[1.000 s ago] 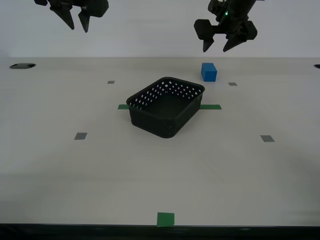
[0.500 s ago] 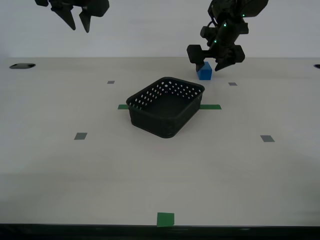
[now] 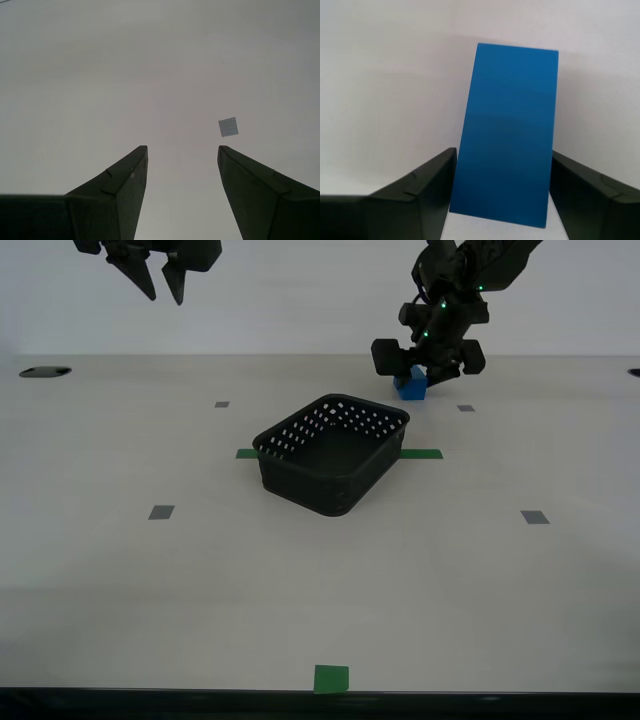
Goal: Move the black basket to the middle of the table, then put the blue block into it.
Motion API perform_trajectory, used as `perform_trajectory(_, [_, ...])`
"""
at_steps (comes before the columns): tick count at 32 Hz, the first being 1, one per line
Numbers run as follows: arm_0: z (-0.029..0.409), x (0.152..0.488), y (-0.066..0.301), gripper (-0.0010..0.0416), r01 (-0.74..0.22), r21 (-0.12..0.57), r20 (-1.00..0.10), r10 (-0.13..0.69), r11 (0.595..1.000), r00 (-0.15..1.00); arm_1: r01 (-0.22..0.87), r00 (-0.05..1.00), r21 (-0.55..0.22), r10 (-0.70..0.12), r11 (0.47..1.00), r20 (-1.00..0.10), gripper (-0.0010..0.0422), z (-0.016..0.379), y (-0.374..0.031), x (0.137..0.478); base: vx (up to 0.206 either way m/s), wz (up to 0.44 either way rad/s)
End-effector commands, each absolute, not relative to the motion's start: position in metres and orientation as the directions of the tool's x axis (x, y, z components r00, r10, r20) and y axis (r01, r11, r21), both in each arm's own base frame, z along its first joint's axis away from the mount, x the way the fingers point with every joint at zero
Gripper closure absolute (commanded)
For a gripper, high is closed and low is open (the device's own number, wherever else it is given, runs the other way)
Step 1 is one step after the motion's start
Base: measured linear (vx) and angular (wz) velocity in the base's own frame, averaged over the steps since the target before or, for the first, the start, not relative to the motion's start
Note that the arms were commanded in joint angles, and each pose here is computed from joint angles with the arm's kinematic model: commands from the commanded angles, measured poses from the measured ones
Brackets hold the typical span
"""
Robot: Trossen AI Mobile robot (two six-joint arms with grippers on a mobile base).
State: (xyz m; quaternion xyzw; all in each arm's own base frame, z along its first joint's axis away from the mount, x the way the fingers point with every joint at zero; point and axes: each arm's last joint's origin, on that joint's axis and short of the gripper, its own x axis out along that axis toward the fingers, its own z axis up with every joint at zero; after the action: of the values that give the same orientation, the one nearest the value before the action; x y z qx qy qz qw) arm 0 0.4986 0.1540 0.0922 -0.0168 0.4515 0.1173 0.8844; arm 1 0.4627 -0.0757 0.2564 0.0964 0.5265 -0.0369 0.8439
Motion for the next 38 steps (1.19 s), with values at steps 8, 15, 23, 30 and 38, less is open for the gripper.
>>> perform_trajectory(8, [0.113,0.497,0.154,0.0407,-0.225,0.077,-0.795,0.197,0.971,0.575,0.168,0.446,0.124,0.037,0.978,-0.894,0.0224,0.257,-0.076,0.463,0.0,0.0])
perform_trajectory(15, [0.183,0.479,0.151,0.0407,-0.243,0.083,-0.781,0.214,0.967,0.586,0.164,0.47,0.124,0.033,0.979,-0.882,0.0225,0.258,-0.077,0.465,0.0,0.0])
perform_trajectory(23, [0.231,0.442,0.17,0.0407,-0.299,0.082,-0.82,0.235,0.951,0.522,0.161,0.491,0.124,0.03,0.979,-0.871,0.0225,0.259,-0.077,0.467,0.0,0.0])
perform_trajectory(30, [0.24,0.393,0.234,0.0407,-0.455,0.073,-0.874,0.277,0.888,0.4,0.156,0.522,0.124,0.025,0.98,-0.853,0.0225,0.261,-0.077,0.47,0.0,0.0])
perform_trajectory(38, [0.238,0.339,0.29,0.0407,-0.592,0.066,-0.921,0.278,0.803,0.274,0.153,0.54,0.123,0.021,0.98,-0.841,0.0224,0.262,-0.078,0.472,0.0,0.0])
